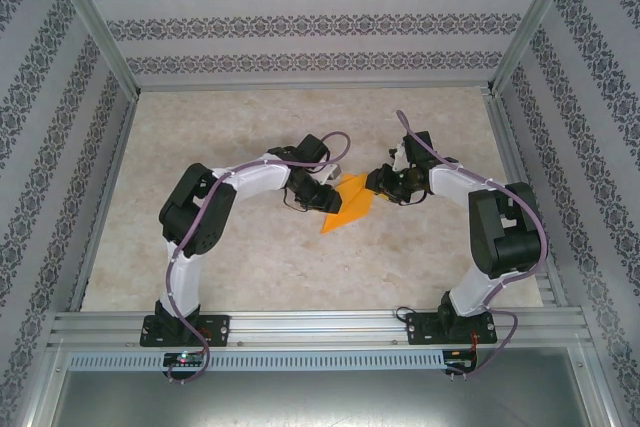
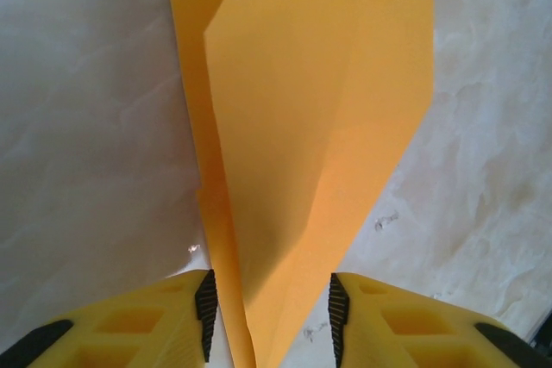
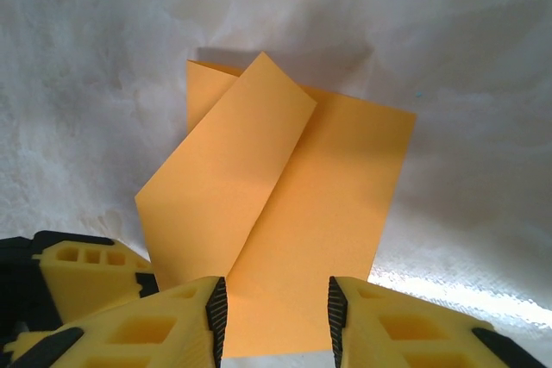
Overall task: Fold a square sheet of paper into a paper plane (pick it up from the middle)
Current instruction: Turn over the paper at the center of the table.
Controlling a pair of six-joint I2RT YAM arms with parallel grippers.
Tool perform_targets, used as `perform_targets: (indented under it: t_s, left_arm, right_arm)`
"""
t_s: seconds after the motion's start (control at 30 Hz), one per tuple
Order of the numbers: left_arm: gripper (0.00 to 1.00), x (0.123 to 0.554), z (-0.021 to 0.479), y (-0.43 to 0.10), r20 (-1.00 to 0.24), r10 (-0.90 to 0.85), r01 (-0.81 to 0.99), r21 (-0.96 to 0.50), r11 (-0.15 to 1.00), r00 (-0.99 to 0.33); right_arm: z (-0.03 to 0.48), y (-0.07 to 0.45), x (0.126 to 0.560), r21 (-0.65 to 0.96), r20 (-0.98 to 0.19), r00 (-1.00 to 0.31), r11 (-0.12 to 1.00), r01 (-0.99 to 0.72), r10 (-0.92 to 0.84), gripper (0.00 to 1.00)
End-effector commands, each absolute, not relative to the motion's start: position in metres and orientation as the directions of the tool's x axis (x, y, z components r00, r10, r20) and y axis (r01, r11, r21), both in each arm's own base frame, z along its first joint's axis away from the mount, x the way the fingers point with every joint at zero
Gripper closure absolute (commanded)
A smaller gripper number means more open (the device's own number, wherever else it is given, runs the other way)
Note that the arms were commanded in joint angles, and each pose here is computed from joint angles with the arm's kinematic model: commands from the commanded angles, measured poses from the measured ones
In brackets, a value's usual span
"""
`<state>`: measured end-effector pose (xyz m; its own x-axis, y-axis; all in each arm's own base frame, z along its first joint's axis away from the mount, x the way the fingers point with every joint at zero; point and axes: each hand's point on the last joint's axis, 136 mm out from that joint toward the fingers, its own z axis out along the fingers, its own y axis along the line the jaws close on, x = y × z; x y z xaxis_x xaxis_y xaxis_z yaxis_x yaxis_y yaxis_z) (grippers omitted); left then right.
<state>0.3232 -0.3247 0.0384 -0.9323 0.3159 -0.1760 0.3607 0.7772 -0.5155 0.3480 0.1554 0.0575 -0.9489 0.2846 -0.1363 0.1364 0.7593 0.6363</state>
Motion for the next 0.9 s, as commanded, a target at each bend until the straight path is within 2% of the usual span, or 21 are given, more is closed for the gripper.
perform_targets:
  t_s: [0.0,0.27,0.37,0.87]
  left_arm:
    - [0.62,0.321,0.038,-0.332,-0.167,0.334,0.37,-0.534,0.76,-0.928]
    - [0.79,0.321,0.037,-0.334,-0.161,0.341,0.372,-0.546,0.751,-0.926]
    - [0.82,0.32,0.039,-0.337,-0.162,0.344,0.373,-0.559,0.74,-0.925]
    - [0.83,0.318,0.028,-0.336,-0.127,0.372,0.377,-0.55,0.745,-0.919]
  right_arm:
    - [0.06,0.161,0.345,0.656,-0.133,-0.95,0.744,0.128,0.281,0.62]
    - [0.056,0.163,0.344,0.656,-0.122,-0.953,0.743,0.131,0.276,0.61]
    - [0.054,0.163,0.342,0.656,-0.117,-0.954,0.743,0.133,0.275,0.61]
    - [0.052,0.165,0.338,0.664,-0.104,-0.957,0.735,0.136,0.271,0.61]
